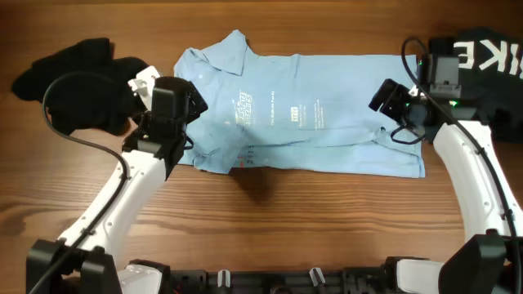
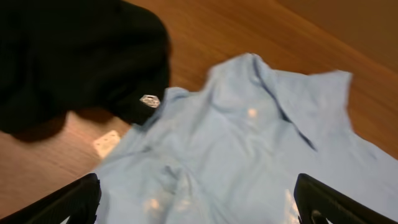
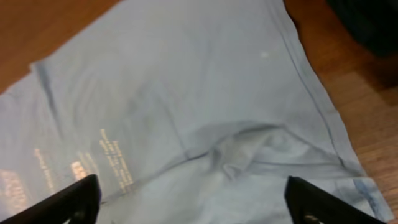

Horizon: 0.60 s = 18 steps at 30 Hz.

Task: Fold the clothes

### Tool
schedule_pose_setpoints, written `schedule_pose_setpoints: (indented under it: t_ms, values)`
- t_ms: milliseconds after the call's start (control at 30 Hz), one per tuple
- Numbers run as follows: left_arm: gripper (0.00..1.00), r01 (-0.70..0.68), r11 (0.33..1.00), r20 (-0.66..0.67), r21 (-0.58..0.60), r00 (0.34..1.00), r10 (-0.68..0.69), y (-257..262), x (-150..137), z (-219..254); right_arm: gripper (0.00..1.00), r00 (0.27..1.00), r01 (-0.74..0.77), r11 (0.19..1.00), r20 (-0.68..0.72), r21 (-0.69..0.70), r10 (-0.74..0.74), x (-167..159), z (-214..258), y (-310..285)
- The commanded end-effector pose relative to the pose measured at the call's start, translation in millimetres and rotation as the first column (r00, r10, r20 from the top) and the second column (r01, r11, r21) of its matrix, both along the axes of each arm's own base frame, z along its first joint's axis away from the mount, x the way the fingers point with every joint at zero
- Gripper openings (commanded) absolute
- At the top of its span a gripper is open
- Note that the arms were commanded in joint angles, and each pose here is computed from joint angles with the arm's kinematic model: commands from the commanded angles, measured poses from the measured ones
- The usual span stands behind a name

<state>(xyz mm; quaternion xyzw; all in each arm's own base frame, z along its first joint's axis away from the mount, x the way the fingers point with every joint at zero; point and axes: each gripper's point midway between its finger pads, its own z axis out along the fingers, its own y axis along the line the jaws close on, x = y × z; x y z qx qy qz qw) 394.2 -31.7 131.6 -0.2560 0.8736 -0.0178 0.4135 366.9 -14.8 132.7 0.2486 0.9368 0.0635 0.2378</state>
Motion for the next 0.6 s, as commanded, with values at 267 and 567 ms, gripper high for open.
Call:
schedule_pose_setpoints:
  t_ms: [267,567]
  values:
    - [0.64,0.165,0.984,-0.194,-0.063,0.965,-0.174,-19.5,-32.3,-22.3,0.04,0.938,-0.028,0.997,-0.344,0.068,0.050,-68.1,-56.3,12.5]
    - [0.20,0.163,0.985,-0.199,-0.063,0.965,-0.172,-19.2,-33.3,-23.2,0.04,0.972,-0.026,0.998,-0.231,0.054,0.038,-51.4,-88.1,10.6]
